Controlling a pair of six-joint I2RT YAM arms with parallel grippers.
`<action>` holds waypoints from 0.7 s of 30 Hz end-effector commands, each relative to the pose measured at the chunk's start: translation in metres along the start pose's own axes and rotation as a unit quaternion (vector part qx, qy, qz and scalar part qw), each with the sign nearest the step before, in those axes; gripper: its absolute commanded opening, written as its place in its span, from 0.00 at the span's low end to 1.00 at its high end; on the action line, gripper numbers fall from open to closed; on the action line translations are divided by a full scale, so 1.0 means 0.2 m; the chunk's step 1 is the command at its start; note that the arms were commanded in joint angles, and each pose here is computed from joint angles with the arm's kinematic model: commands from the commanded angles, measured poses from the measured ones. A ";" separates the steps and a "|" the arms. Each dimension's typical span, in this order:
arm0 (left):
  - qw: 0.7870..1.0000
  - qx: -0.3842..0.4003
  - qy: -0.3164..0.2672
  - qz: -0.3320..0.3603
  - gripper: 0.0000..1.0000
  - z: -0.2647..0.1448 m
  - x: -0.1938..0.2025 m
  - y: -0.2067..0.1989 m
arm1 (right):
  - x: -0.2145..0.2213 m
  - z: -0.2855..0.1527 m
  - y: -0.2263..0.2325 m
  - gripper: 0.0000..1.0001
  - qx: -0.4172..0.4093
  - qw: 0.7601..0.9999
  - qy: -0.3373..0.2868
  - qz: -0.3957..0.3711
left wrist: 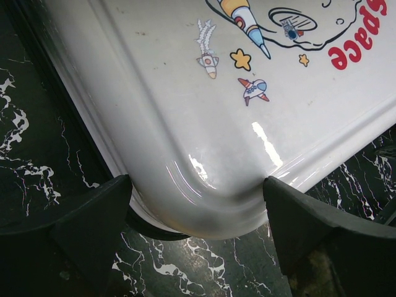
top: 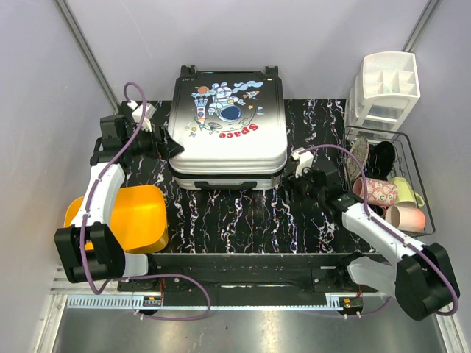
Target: Open, take out, and arrange the luggage
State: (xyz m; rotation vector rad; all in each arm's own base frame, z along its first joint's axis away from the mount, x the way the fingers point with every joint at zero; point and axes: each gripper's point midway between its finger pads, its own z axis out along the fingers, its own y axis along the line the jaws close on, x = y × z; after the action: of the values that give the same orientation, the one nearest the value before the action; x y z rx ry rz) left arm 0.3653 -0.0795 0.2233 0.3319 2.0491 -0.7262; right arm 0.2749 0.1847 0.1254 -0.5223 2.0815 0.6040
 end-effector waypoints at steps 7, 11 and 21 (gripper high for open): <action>0.999 -0.010 0.036 -0.031 0.91 -0.06 0.17 0.01 | -0.15 0.17 0.04 0.63 -0.050 0.995 -0.078 -0.033; 0.999 -0.015 0.034 -0.033 0.91 -0.07 0.17 0.02 | -0.17 0.24 0.05 0.57 -0.063 0.993 -0.096 -0.026; 0.998 -0.019 0.033 -0.043 0.89 -0.07 0.22 0.02 | -0.18 0.24 0.22 0.06 -0.066 0.990 -0.125 0.015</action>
State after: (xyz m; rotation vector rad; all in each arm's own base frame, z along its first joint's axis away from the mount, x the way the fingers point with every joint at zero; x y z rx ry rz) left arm 0.3593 -0.0687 0.2251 0.2849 2.0201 -0.7029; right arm 0.3036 0.2321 0.1097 -0.5070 1.9482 0.7376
